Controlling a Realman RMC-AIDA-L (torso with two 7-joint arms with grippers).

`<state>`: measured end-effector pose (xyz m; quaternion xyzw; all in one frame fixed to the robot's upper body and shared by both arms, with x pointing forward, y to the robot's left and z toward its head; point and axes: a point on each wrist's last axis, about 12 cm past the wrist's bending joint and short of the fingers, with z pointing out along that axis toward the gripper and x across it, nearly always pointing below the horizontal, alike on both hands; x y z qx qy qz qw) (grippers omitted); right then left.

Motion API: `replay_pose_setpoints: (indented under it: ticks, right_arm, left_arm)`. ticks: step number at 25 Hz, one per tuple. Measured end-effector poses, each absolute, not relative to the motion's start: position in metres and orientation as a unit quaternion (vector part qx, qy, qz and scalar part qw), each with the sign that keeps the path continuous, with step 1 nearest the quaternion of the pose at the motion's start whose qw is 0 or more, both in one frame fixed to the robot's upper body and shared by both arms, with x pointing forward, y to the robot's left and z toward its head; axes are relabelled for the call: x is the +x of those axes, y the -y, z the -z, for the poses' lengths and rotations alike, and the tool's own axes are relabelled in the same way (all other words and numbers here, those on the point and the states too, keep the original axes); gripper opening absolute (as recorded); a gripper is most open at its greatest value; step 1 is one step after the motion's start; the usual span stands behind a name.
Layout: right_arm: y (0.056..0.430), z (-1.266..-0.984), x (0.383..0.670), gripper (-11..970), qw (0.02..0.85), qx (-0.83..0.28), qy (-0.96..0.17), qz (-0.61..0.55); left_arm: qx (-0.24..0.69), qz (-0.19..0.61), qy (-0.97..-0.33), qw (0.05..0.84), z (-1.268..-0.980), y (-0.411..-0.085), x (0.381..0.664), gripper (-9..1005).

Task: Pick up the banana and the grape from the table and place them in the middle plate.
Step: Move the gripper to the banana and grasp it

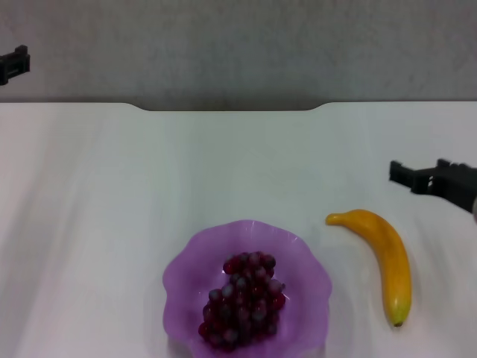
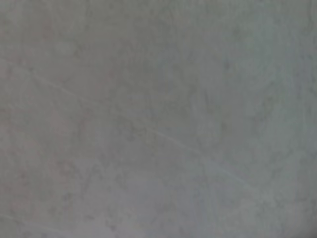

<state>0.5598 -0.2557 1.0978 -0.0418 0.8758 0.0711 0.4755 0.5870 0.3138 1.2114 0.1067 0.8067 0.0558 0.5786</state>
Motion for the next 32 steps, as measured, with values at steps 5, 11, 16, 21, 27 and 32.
replay_pose_setpoints:
  ticks: [5, 11, 16, 21, 27, 32]
  right_arm:
    - [0.251, -1.09, 0.56, 857, 0.441, -0.035, -0.893, -0.082]
    - [0.249, -1.074, 0.566, 857, 0.394, -0.027, -0.915, -0.087]
    - [0.244, -1.059, 0.572, 857, 0.355, -0.03, -0.931, -0.085]
    - [0.24, -1.05, 0.575, 857, 0.329, -0.03, -0.94, -0.088]
    - [0.239, -1.036, 0.575, 856, 0.296, -0.028, -0.951, -0.083]
    - [0.239, -1.033, 0.576, 856, 0.289, -0.03, -0.953, -0.08]
  left_arm:
    - [0.104, -0.073, -0.808, 0.575, -1.211, -0.32, 0.587, 861]
    - [0.097, -0.076, -0.814, 0.567, -1.21, -0.326, 0.586, 861]
    - [0.1, -0.076, -0.813, 0.569, -1.212, -0.324, 0.588, 862]
    - [0.1, -0.076, -0.812, 0.57, -1.213, -0.324, 0.588, 863]
    - [0.098, -0.077, -0.812, 0.57, -1.214, -0.326, 0.586, 863]
    - [0.098, -0.076, -0.814, 0.568, -1.213, -0.326, 0.587, 863]
